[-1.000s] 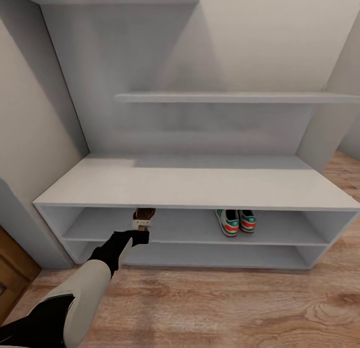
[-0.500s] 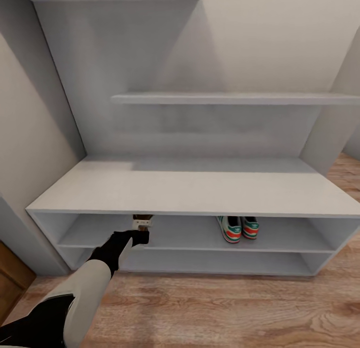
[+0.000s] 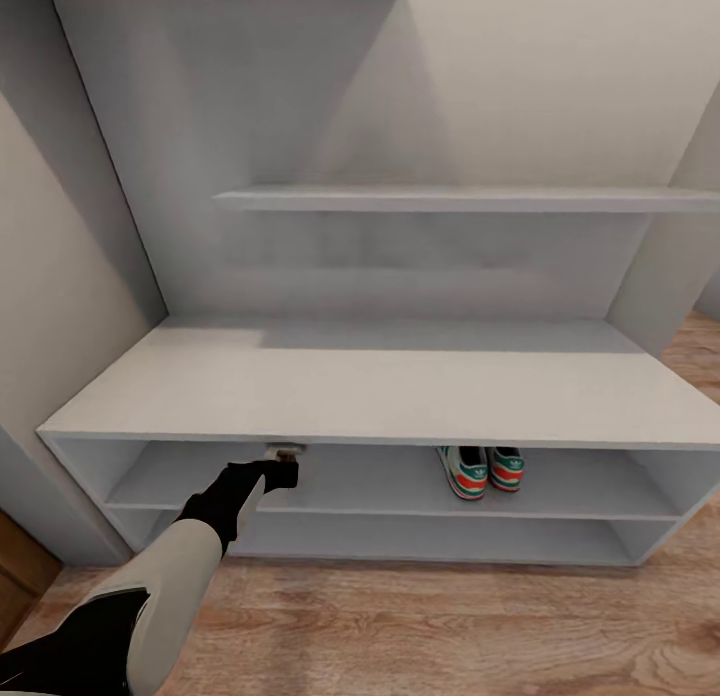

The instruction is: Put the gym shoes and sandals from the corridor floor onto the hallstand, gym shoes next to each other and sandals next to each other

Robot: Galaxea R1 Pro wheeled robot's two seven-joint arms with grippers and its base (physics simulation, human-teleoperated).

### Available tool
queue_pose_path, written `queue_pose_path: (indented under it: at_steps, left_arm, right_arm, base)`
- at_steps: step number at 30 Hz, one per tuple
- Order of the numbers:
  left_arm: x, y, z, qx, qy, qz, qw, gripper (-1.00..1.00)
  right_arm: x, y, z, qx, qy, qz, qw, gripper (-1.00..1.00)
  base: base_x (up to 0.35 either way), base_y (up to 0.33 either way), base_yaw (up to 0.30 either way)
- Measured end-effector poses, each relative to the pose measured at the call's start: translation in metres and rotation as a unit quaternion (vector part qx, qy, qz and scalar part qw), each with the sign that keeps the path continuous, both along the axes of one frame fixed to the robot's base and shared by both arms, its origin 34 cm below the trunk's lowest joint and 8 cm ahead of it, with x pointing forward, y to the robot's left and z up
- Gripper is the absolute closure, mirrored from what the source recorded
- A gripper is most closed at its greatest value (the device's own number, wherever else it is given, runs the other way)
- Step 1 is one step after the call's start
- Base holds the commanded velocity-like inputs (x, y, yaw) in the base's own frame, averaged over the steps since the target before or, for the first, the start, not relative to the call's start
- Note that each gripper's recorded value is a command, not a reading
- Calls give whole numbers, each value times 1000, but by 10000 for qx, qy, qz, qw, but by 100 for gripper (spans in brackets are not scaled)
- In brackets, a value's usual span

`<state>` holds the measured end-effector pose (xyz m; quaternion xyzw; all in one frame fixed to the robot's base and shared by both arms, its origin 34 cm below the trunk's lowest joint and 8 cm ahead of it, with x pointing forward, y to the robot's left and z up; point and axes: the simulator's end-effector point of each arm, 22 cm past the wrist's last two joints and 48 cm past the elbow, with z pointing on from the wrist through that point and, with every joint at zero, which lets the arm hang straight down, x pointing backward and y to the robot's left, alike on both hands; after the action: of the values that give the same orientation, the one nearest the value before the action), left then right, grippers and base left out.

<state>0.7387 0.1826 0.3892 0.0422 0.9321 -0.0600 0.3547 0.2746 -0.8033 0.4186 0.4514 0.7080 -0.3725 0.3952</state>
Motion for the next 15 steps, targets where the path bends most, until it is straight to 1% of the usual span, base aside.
queue_pose_path:
  at_steps: [4, 12, 15]
  left_arm:
    - [0, 0, 0, 0, 3, -1, 10000, 100]
    - [0, 0, 0, 1, 3, -2, 10000, 100]
    - [0, 0, -1, -2, 5, 1, 10000, 100]
  right_arm:
    - [0, 0, 0, 3, 2, 0, 10000, 100]
    - [0, 0, 0, -1, 4, 2, 10000, 100]
    - [0, 0, 0, 0, 4, 3, 10000, 100]
  base:
    - [69, 0, 0]
    - [10, 0, 0]
    - [59, 0, 0]
